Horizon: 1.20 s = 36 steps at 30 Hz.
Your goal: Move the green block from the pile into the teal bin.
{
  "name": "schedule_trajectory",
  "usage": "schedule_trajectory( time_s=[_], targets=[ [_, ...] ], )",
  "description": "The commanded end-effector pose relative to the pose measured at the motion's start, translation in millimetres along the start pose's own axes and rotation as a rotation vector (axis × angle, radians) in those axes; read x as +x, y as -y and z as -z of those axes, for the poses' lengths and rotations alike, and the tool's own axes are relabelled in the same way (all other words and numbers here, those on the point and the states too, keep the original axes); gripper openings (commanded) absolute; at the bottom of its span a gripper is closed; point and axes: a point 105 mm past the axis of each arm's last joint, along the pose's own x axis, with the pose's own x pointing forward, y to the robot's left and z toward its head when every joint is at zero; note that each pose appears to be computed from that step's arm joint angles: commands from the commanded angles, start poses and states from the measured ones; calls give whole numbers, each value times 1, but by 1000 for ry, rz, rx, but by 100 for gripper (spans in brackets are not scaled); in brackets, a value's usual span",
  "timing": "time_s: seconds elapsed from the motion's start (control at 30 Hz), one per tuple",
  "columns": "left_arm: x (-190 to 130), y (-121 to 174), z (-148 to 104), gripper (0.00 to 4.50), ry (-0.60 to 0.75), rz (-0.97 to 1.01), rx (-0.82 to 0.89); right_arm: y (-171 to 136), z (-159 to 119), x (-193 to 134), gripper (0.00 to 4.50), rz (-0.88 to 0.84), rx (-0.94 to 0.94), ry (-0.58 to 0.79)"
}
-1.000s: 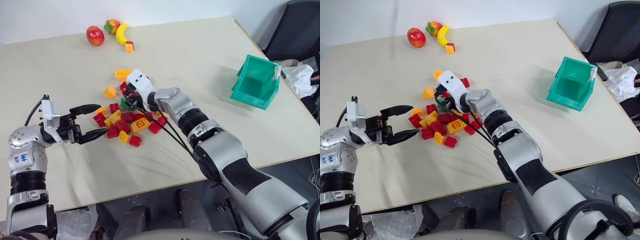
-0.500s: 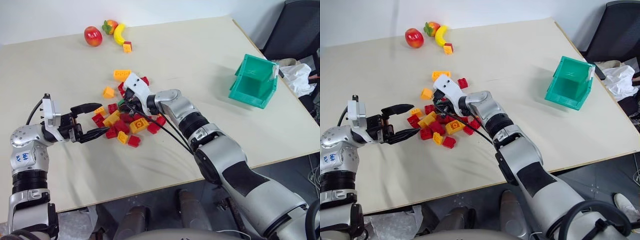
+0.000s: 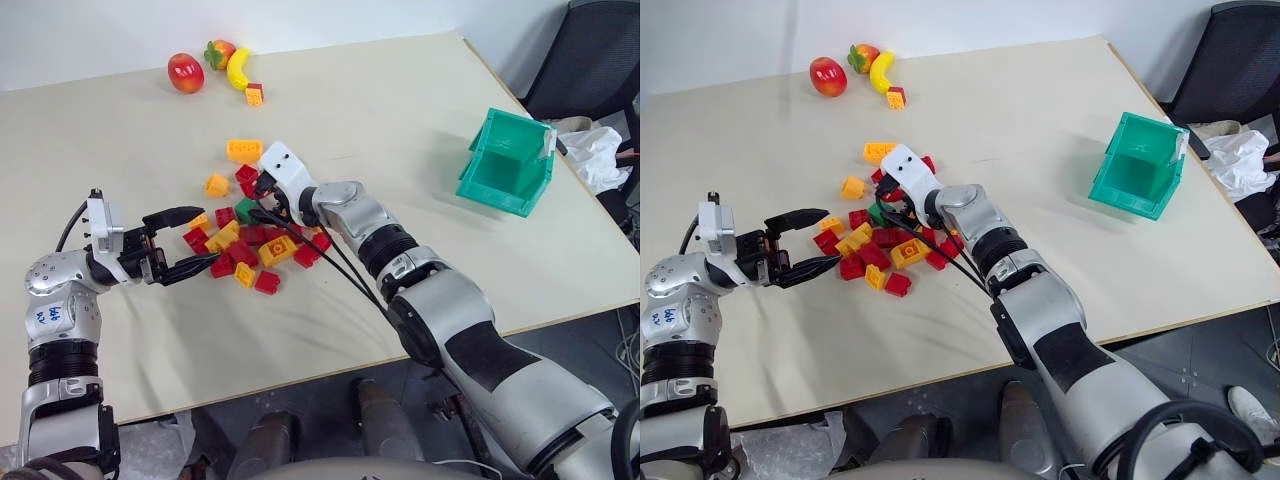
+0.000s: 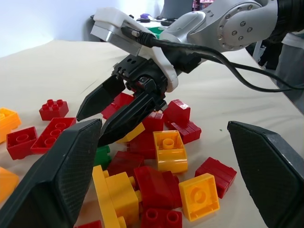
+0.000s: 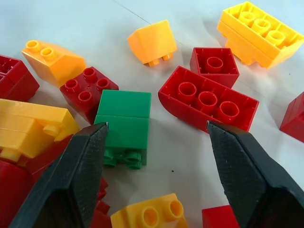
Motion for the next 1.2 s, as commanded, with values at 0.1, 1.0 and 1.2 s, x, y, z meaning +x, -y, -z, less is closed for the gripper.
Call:
schedule_trajectory(
  time_s=[0.1,1.0,1.2],
  targets=[
    [2,-3,-11,450,20,2,44,-23,-9,8,348,-98,37,22],
    [8,-2,-10,450,32,8,40,-38,-26,13,145,-142,63,71],
    [19,-1,-14,450,44,40,46,-14,-49,-19,145,-197,-67,151]
  ],
)
